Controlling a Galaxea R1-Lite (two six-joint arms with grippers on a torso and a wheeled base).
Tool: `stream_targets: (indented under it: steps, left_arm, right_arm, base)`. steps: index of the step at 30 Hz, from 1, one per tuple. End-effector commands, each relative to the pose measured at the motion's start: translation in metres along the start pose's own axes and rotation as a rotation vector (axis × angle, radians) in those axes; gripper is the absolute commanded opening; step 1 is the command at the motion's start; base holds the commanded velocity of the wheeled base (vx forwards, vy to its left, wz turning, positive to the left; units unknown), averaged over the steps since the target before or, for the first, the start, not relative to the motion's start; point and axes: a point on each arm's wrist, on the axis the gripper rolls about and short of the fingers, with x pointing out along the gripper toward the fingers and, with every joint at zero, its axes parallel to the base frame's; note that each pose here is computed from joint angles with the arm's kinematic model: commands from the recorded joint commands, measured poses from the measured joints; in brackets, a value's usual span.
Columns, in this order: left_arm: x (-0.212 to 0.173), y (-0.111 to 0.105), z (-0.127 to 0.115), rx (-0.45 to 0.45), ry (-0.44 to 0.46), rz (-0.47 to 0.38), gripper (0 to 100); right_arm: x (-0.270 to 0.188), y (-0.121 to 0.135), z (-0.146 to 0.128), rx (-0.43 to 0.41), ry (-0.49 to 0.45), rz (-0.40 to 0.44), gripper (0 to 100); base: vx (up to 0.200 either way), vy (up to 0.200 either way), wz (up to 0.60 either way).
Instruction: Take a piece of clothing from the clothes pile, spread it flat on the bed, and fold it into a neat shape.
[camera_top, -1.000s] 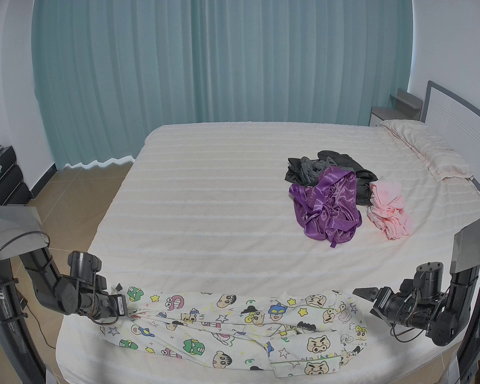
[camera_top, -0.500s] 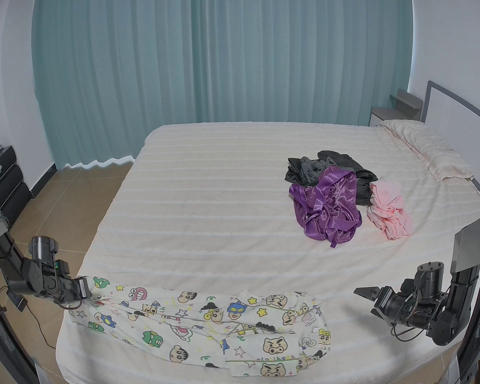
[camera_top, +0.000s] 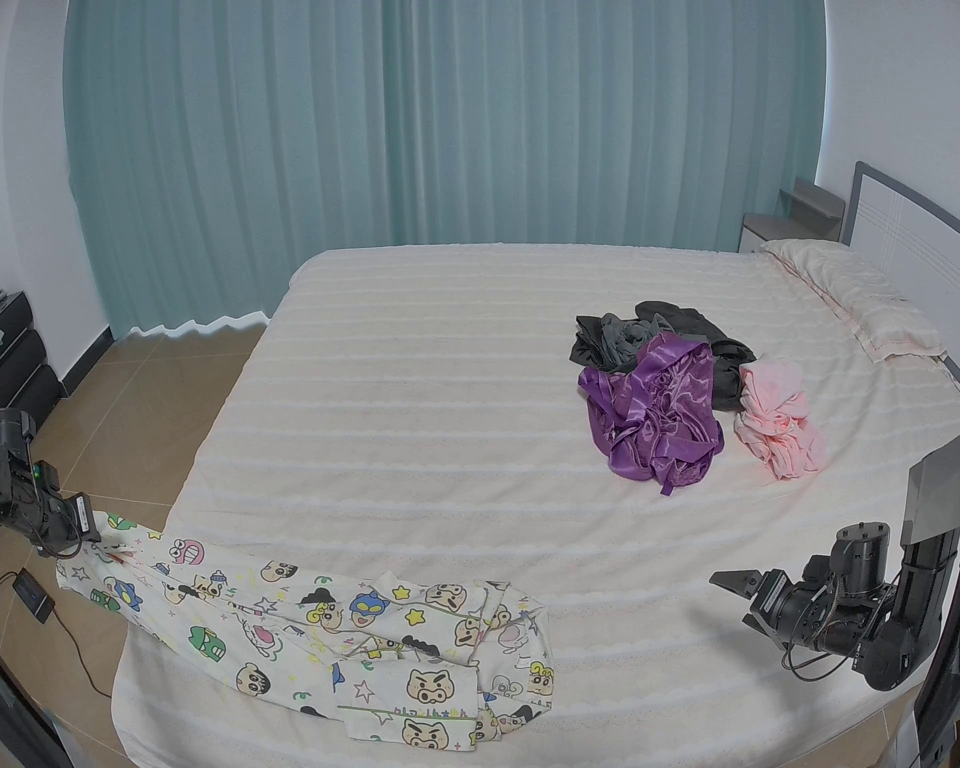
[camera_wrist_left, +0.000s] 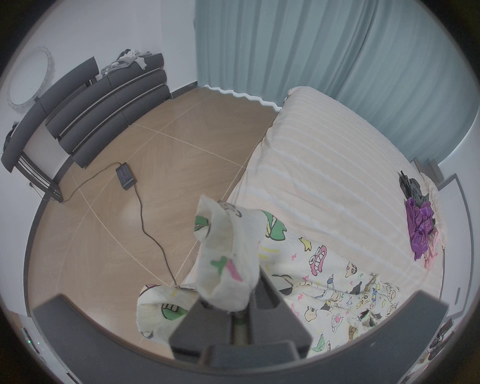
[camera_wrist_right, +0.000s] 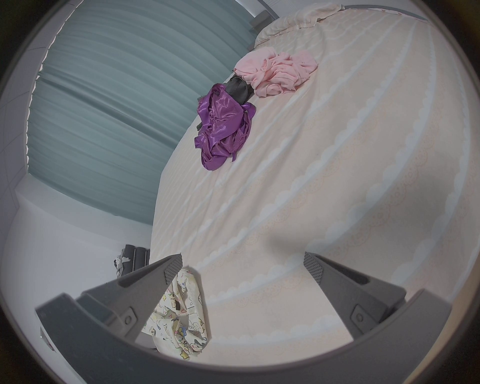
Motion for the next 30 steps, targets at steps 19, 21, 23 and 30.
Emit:
stream_targets:
  steps: [19,21,23,30]
  left_arm:
    - [-0.045,-0.254,-0.152,0.275,0.019,-0.078,0]
    - [-0.043,-0.268,-0.162,0.269,0.033,-0.094,0]
    - [-0.038,-0.284,-0.174,0.275,0.052,-0.107,0]
    - [-0.025,-0.318,-0.201,0.274,0.088,-0.124,0]
  right_arm:
    - [-0.002,-0.005,-0.001,0.011,0.005,-0.018,100]
    - [-0.002,-0.005,-0.001,0.011,0.005,-0.018,100]
    - [-0.002,-0.005,-0.001,0.012,0.008,-0.021,100]
    - [0.002,-0.007,-0.002,0.01,0.003,-0.018,100]
  base:
    - [0.0,0.0,0.0]
    - [0.0,0.0,0.0]
    - [0.0,0.0,0.0]
    - [0.0,0.0,0.0]
